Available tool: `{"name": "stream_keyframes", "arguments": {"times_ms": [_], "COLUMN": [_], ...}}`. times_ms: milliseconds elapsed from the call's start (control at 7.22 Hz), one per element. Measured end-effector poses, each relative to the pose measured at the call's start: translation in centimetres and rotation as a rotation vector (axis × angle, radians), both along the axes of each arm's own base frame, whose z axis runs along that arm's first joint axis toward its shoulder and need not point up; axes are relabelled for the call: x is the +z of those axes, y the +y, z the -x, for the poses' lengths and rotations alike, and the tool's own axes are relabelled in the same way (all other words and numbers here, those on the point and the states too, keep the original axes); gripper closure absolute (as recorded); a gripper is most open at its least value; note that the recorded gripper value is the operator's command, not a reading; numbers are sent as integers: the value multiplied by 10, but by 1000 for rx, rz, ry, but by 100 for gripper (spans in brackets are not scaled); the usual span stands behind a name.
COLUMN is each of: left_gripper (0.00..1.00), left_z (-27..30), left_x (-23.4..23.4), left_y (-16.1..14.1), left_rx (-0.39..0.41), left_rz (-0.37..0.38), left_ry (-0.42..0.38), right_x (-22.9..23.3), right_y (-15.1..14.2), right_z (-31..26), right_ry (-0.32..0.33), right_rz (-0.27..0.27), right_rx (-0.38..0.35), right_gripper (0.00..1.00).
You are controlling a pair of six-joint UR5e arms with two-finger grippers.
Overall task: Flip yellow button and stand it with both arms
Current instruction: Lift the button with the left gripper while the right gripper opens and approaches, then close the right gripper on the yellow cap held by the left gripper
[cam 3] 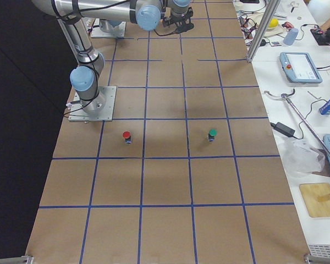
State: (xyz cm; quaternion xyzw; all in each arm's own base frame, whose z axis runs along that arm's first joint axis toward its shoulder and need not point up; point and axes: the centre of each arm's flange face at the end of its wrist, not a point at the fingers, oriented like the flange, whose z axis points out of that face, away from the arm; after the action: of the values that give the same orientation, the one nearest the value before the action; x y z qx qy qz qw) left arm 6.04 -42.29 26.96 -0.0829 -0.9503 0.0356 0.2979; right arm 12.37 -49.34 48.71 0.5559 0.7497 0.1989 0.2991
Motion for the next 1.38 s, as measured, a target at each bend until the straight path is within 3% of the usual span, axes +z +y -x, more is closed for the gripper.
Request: {"name": "stream_keyframes", "arguments": {"times_ms": [415,831,1108,1385], "left_gripper": [99,100,100,100], "left_z": [59,145,187,204], "left_x": [5,27,46,56], "left_y": [-2,-18,-16,-17], "left_rx": [104,127,154,171], "left_rz": [25,102,59,42], "left_ry": [382,698,832,911], "right_x": [-7,-22,-31,-34], "right_y": [0,5,13,14], "right_z": [8,-6,-29,-36], "right_ry": [-74,-140,-151,-170], "right_rz": [-11,-44,-68,-77], "right_rx": [-37,-35,2,10], "right_gripper": [0,0,0,0]}}
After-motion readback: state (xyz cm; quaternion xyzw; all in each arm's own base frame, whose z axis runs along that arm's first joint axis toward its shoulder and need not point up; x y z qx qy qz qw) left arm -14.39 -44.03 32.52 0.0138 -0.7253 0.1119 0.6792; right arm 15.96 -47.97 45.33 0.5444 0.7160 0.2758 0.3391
